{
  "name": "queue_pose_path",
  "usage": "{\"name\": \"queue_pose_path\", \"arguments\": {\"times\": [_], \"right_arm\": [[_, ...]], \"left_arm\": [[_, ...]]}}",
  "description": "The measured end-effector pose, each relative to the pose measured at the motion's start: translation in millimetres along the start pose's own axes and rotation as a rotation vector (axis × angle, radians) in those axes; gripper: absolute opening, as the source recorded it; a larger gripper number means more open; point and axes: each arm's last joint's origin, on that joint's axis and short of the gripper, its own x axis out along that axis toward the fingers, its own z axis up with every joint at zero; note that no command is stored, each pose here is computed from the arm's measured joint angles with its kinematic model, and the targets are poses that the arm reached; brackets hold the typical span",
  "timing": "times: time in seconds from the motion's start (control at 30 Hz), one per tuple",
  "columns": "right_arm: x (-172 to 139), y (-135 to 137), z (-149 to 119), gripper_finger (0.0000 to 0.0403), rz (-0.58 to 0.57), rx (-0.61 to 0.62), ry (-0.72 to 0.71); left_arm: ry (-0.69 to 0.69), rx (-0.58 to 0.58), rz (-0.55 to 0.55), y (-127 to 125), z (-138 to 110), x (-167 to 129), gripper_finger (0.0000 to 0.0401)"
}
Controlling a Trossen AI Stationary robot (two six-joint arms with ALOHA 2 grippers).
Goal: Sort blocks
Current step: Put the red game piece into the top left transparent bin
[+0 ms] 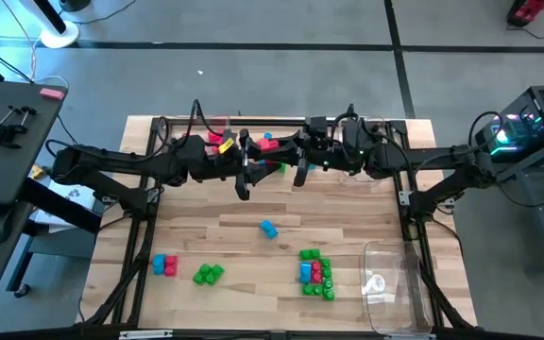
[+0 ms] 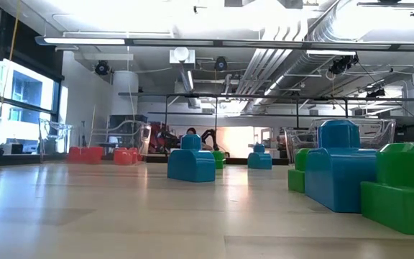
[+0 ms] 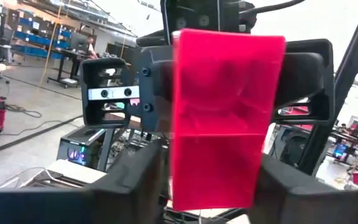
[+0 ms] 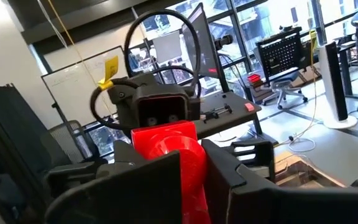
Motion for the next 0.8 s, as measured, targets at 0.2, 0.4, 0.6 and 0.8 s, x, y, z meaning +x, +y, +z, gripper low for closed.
{"name": "queue_pose_path", "arguments": {"times": [0.2, 0.4, 0.6, 0.8], "right_arm": [[0, 0, -1, 0.0013, 0.002, -0.008, 0.016], [-4, -1, 2, 0.0071, -0.033, -0.054, 0.003], [-19, -3, 22, 0.0169, -0.124, -0.080, -0.069], [-40, -7, 40, 0.0225, -0.165, -0.122, -0.070]], "left_arm": [[0.011, -0.006, -0.013, 2, 0, 0, 0.0108], [0.090, 0.000, 0.017, 7, -3, -3, 0.0108], [0.196, 0.015, 0.127, 20, 6, -22, 0.0108], [0.449, 0.117, 0.637, 53, 2, -65, 0.0108]]}}
